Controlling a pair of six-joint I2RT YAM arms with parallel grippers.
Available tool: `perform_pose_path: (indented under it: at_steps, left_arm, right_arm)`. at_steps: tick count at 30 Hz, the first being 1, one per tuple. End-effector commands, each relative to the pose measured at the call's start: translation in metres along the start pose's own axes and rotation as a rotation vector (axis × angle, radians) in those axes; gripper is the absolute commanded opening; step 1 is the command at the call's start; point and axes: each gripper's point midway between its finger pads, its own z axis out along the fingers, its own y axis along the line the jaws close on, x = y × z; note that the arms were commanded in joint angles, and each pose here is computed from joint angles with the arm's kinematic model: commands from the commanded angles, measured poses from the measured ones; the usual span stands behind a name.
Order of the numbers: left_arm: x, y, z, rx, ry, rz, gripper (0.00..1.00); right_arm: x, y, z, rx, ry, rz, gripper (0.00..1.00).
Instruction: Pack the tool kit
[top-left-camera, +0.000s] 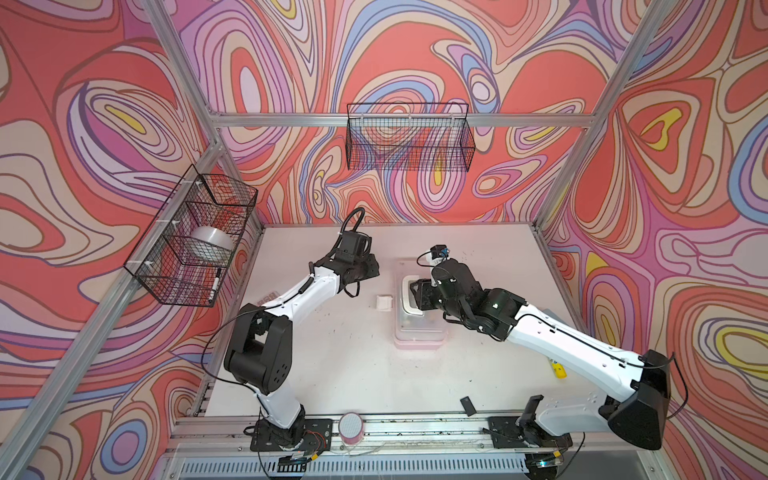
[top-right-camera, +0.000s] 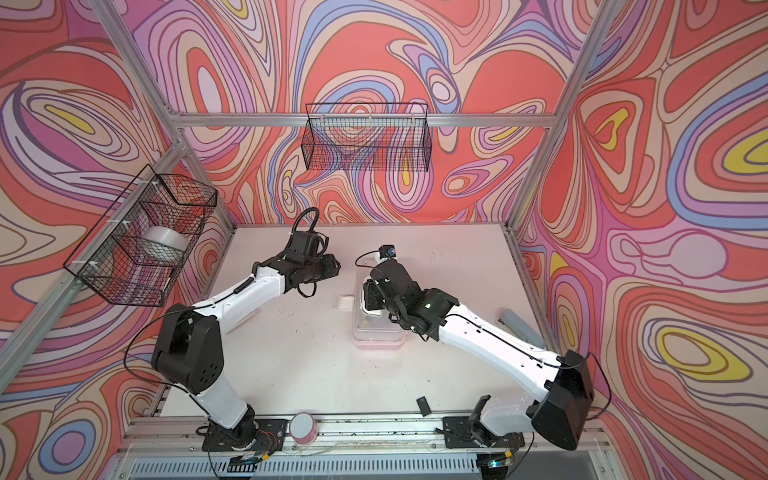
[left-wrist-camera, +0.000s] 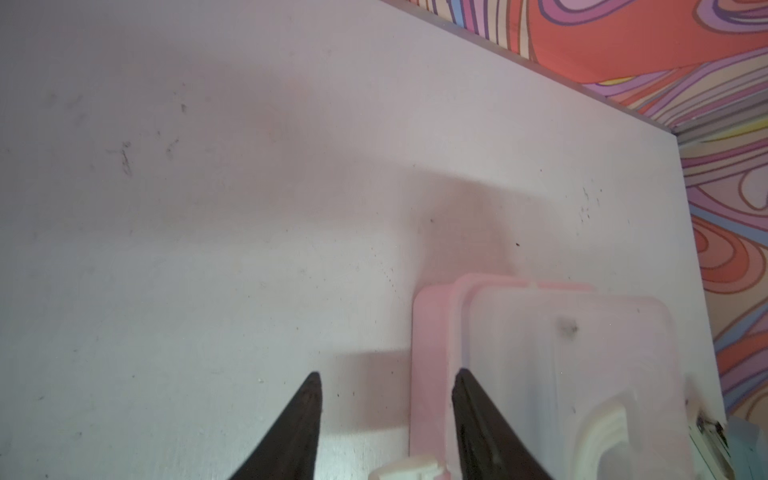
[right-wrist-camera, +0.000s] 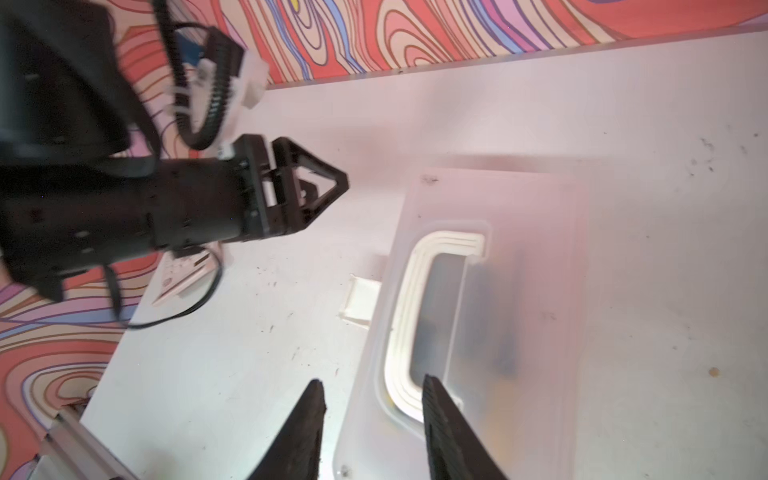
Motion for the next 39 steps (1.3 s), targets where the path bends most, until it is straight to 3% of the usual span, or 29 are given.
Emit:
perform_pose_path:
  at_steps: [1,2,4,13,19,30,39]
  left_arm:
    - [0.016,-0.013,-0.006,0.153,0.008,0.015,0.51]
    - [0.021,-0.015,-0.008,0.182,0.011,0.012,0.51]
    - [0.030,-0.016,-0.009,0.211,0.027,0.015,0.50]
    - [0.052,0.005,-0.008,0.178,0.058,0.024,0.50]
    - [0.057,0.005,-0.004,0.198,0.076,0.022,0.49]
    - [0.070,0.009,0.011,0.203,0.120,0.006,0.46]
    - [0.074,0.013,0.010,0.182,0.136,0.013,0.46]
  right_arm:
    - [0.021,-0.014,0.011,0.011,0.065,0.018,0.28]
    - [0.026,-0.013,0.013,-0.005,0.075,0.029,0.21]
    - [0.033,-0.008,0.015,-0.045,0.095,0.042,0.18]
    - [0.042,0.031,0.031,-0.242,0.158,0.063,0.19]
    - [0.057,0.039,0.043,-0.293,0.209,0.070,0.19]
    - [0.099,0.015,0.065,-0.212,0.306,0.103,0.18]
    - [0.057,0.025,0.037,-0.225,0.202,0.073,0.19]
